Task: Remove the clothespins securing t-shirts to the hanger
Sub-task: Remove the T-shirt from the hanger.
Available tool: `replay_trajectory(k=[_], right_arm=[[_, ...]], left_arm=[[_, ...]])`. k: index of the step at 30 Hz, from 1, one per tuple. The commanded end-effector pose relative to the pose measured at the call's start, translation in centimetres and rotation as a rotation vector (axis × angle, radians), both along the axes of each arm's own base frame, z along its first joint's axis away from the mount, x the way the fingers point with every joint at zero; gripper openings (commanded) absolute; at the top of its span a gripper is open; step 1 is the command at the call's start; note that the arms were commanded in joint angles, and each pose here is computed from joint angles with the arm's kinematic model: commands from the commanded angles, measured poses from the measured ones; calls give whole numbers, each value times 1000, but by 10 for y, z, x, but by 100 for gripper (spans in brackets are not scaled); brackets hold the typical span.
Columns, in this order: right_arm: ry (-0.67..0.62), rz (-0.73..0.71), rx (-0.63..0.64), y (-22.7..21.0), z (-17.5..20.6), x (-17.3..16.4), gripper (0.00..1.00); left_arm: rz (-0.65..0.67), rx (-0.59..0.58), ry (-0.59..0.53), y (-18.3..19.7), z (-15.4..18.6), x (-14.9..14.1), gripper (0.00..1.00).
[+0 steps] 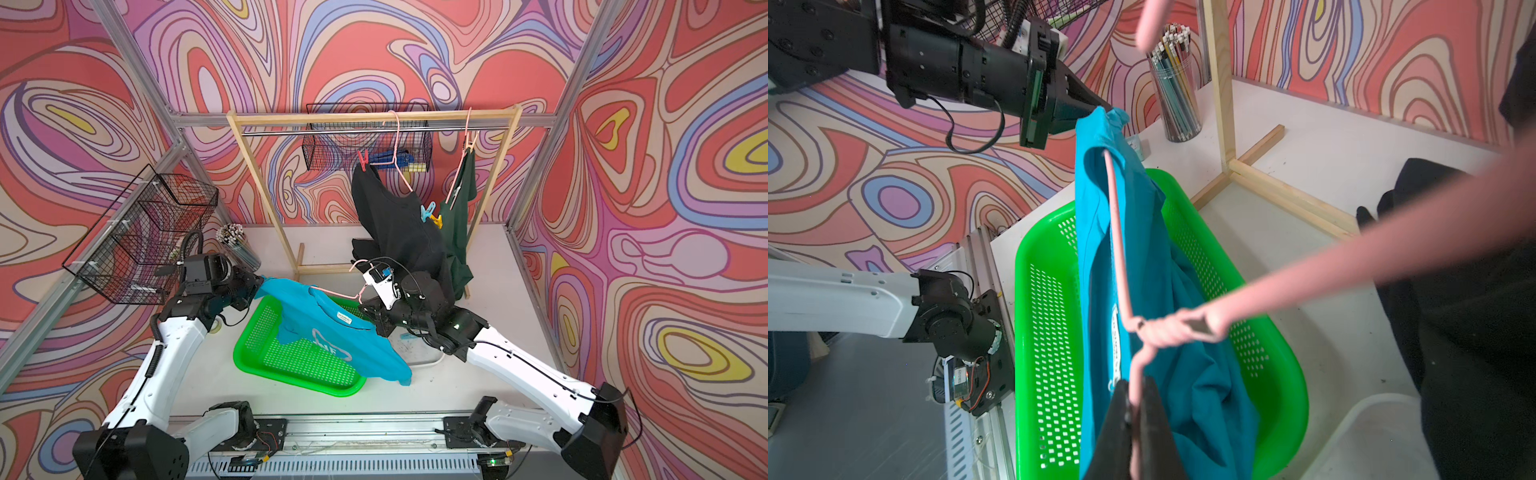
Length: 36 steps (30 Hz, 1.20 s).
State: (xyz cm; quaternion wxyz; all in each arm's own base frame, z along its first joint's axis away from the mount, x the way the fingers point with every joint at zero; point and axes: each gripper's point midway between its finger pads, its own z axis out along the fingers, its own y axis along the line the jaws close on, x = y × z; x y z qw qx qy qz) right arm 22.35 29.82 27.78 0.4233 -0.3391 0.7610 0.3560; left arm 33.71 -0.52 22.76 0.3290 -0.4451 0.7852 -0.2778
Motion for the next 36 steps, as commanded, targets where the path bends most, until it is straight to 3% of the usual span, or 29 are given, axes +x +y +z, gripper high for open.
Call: replay_trajectory(k=[1,12,30,36], right_arm=[[-31,-20,-26,-11,-3,-1,0],[-81,-89,-52,-34,-6,-4,0],[-138,-241,-74,-61,3,7,0],[-163,-242,-13,-54,17,12,0]], left_arm=[[109,131,8,32,13,-8,0],[190,277,60,66,30,-15,0],[168,344,92,82,33,-39,0],[96,293,63,66,28,-37,0]])
